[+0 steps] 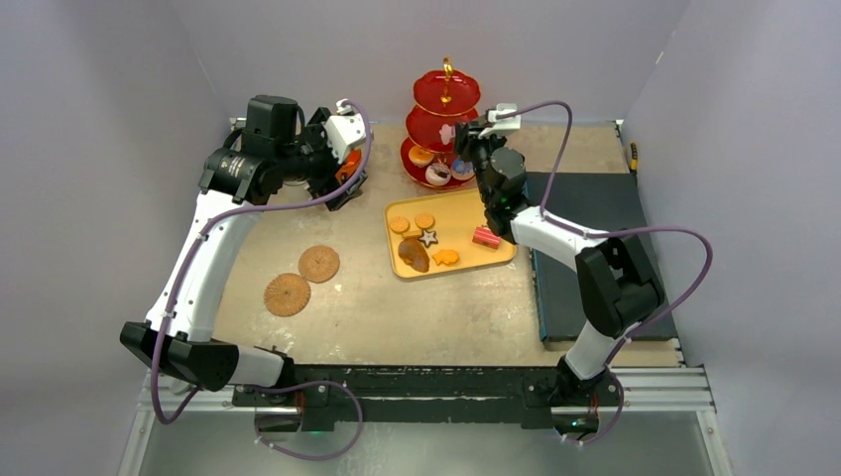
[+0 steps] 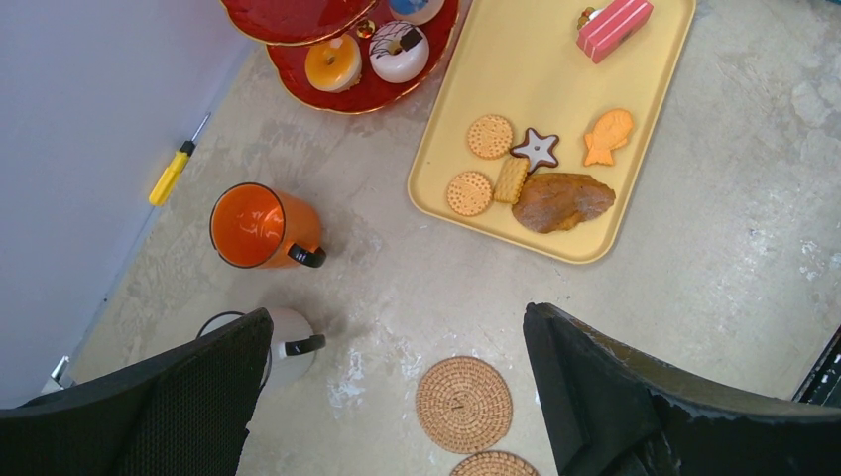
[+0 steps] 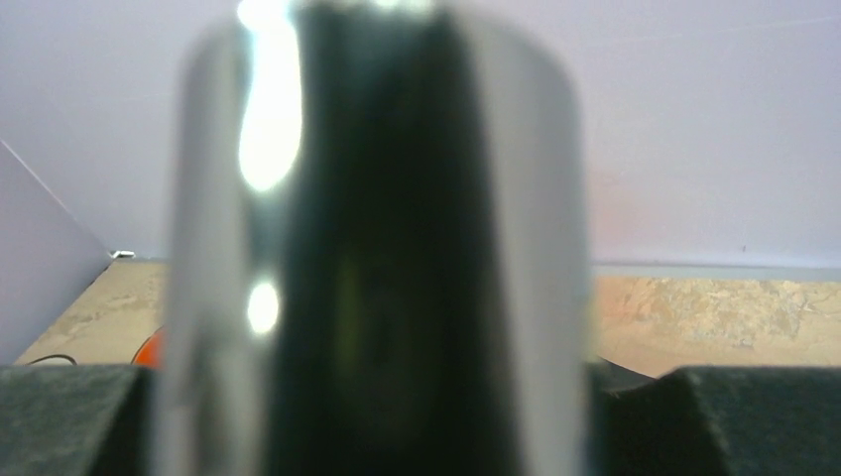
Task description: Serve the afternoon tea
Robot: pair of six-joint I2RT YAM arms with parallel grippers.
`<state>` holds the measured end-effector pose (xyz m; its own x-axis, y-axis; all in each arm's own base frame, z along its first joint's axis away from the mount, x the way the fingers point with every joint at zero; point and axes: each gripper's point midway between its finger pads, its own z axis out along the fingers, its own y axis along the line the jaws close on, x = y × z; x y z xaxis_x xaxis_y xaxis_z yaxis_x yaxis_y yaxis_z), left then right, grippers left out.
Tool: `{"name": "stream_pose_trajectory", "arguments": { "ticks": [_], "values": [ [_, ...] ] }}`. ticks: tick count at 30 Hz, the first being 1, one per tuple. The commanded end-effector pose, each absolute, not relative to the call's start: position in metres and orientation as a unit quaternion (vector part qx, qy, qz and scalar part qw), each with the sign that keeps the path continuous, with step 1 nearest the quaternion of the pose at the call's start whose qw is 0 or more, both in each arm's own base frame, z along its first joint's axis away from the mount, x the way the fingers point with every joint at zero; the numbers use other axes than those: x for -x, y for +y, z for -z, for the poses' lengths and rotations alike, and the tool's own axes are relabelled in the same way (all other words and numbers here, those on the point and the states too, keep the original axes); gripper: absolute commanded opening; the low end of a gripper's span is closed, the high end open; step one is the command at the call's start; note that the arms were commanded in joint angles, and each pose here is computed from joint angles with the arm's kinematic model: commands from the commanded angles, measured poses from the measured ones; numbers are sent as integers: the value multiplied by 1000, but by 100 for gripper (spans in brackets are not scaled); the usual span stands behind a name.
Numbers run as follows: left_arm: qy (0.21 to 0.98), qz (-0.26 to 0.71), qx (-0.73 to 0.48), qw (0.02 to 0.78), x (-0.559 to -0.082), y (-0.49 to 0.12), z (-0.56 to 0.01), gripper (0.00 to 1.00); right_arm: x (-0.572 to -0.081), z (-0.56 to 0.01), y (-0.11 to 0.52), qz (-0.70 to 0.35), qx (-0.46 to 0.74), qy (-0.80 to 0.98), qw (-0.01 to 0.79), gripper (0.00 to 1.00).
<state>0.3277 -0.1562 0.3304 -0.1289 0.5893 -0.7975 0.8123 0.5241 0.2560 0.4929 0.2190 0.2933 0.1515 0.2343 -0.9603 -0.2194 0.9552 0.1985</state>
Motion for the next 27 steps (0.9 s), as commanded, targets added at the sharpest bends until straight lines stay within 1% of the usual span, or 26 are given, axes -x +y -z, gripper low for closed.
{"name": "stream_pose_trajectory", "arguments": {
  "ticks": [1, 6, 13, 16, 18, 21, 24, 27],
  "values": [
    [728, 118, -478, 477, -326, -157, -343, 98, -493, -331, 214, -164, -24, 591, 789, 37],
    [730, 124, -475, 476, -326, -159, -342, 98, -507, -321, 217, -152, -23, 593, 790, 42],
    [729, 122, -473, 479, -328, -159, -345, 98, -511, -320, 214, -134, -20, 588, 797, 58],
    [730, 121, -471, 480, -328, -159, -346, 98, -507, -324, 208, -123, -23, 583, 803, 63],
    [731, 123, -470, 480, -328, -159, -346, 99, -504, -325, 206, -121, -23, 582, 804, 65],
    [730, 124, -469, 481, -327, -160, -347, 99, -494, -327, 203, -126, -22, 581, 804, 65],
    [730, 122, -468, 483, -327, -159, -349, 99, -472, -331, 209, -144, -2, 580, 801, 64],
    [731, 120, -468, 482, -326, -158, -349, 99, -442, -318, 227, -154, 32, 591, 791, 64]
  ]
}}
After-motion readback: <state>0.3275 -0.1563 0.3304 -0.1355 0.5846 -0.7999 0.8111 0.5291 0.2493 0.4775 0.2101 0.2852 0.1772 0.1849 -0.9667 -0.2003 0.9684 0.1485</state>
